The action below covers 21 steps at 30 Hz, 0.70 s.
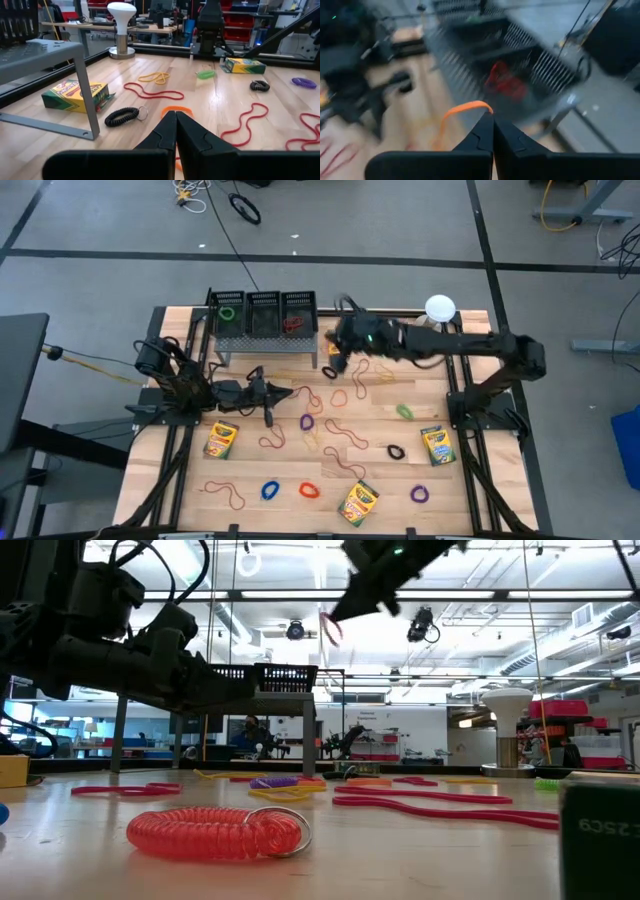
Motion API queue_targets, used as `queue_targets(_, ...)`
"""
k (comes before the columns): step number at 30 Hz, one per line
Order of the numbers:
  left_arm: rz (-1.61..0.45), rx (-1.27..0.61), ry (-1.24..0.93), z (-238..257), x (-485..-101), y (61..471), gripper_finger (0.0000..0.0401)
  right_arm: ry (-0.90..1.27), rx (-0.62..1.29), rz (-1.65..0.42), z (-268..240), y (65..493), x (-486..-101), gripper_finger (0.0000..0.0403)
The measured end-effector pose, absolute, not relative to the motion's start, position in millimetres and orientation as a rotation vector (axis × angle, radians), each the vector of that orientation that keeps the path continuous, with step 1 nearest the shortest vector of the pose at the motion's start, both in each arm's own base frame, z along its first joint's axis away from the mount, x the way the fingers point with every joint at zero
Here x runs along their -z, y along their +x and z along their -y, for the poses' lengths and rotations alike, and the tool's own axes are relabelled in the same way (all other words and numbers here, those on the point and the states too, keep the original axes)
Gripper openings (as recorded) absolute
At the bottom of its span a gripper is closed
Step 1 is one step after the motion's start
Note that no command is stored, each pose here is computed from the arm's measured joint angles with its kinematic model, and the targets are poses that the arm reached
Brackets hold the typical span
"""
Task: Pick & Place Office Desk Supplies
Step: Put the right orange rubber band into the right black bin
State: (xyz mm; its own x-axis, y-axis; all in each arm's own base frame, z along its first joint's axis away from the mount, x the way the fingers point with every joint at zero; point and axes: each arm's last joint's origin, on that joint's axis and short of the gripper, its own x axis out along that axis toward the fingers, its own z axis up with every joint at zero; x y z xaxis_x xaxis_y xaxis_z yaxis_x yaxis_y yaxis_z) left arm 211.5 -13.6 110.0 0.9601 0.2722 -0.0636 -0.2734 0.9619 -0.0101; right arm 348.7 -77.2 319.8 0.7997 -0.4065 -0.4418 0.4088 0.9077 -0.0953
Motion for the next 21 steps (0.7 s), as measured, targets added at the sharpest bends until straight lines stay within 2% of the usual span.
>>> queue_targets(6, -0.061, -0.276, -0.018, 13.6, -110.1, 211.5, 0.0009, -0.076, 0.451, -0.413, 116.9, 381.1, -332.2, 0.0000)
queue_targets(15, -0.062, -0.276, -0.016, 13.7, -110.0, 211.7, 0.0009, -0.091, 0.467, -0.454, 176.3, 408.0, -293.7, 0.0001)
queue_targets(21, -0.061, -0.276, -0.016, 13.7, -110.2, 211.7, 0.0009, -0.122, 0.482, -0.449, 186.6, 409.4, -287.6, 0.0040)
